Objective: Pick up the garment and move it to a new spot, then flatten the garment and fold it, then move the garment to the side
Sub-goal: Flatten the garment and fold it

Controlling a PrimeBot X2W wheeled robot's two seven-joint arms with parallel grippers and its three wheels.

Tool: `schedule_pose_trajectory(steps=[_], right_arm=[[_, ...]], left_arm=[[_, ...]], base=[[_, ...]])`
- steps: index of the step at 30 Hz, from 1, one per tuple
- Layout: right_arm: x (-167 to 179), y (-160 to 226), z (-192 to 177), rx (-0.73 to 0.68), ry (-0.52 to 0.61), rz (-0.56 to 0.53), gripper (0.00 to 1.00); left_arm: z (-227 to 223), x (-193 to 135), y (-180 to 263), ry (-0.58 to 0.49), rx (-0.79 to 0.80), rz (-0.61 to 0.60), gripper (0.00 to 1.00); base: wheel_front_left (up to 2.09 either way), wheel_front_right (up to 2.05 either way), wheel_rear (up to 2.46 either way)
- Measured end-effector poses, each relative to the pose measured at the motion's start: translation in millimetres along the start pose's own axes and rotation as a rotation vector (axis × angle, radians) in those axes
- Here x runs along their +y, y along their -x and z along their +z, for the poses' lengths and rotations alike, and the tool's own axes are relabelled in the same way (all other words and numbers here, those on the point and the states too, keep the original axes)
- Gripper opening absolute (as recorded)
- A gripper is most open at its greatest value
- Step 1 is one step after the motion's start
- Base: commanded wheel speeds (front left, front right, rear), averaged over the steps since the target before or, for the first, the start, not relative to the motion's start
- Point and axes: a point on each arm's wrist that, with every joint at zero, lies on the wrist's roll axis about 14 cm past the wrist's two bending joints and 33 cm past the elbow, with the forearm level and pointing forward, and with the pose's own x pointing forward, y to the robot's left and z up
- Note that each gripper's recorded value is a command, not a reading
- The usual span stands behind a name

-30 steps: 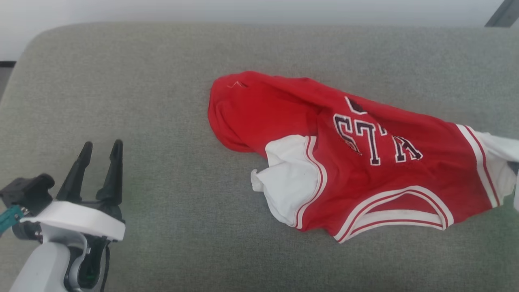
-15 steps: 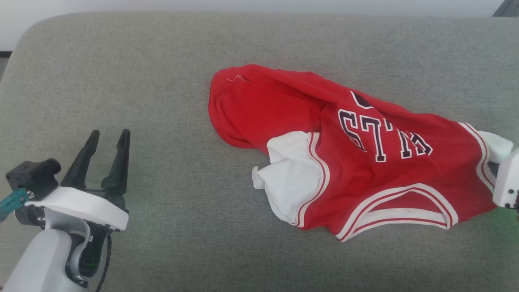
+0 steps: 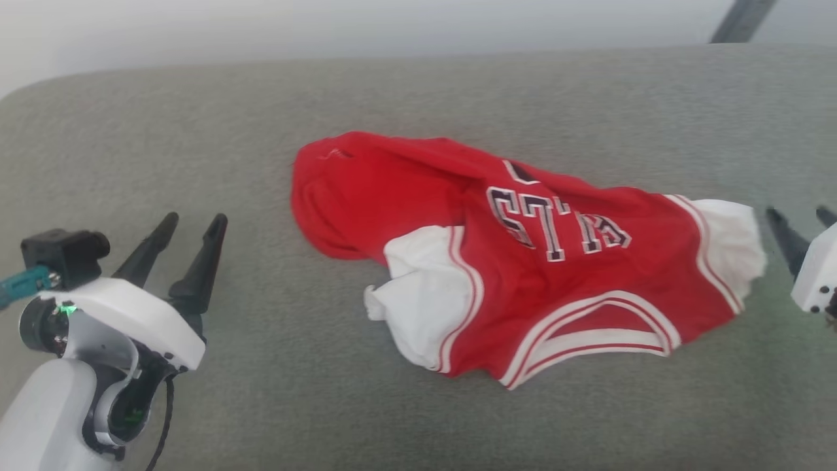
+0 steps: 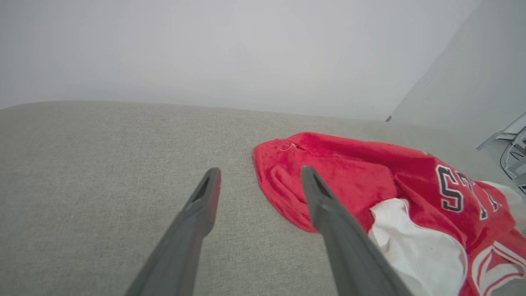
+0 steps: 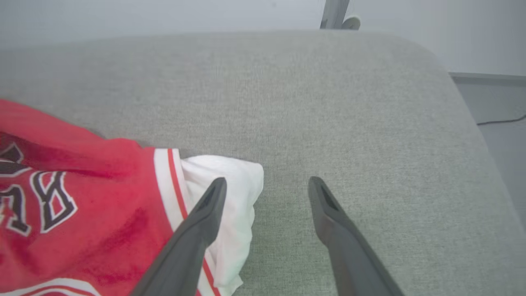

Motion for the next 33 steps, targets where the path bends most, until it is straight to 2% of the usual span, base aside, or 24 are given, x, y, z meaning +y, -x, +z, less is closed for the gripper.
schedule_pose_trajectory(steps=[6,9,17,24,33], right_arm=[[-8,30,29,-0.219,-0.029,-0.032,1.00],[-19,54,39,-0.333,-0.034,-0.082,1.00],[-29,93,49,-0.517,-0.040,-0.166,1.00],[-26,99,28,-0.529,-0.082,-0.206,1.00],[-22,90,6,-0.468,-0.113,-0.214,1.00]], left_arm=[[-1,-41,-11,-0.035,0.108,-0.109,1.00],[-9,-69,-15,-0.072,0.204,-0.178,1.00],[-49,-118,-16,-0.125,0.446,-0.289,1.00],[-98,-131,-17,-0.145,0.656,-0.308,1.00],[-144,-119,-26,-0.166,0.833,-0.257,1.00]], base=[[0.00,0.00,0.00],[0.00,0.00,0.00],[0.00,0.00,0.00],[0.00,0.00,0.00],[0.00,0.00,0.00]])
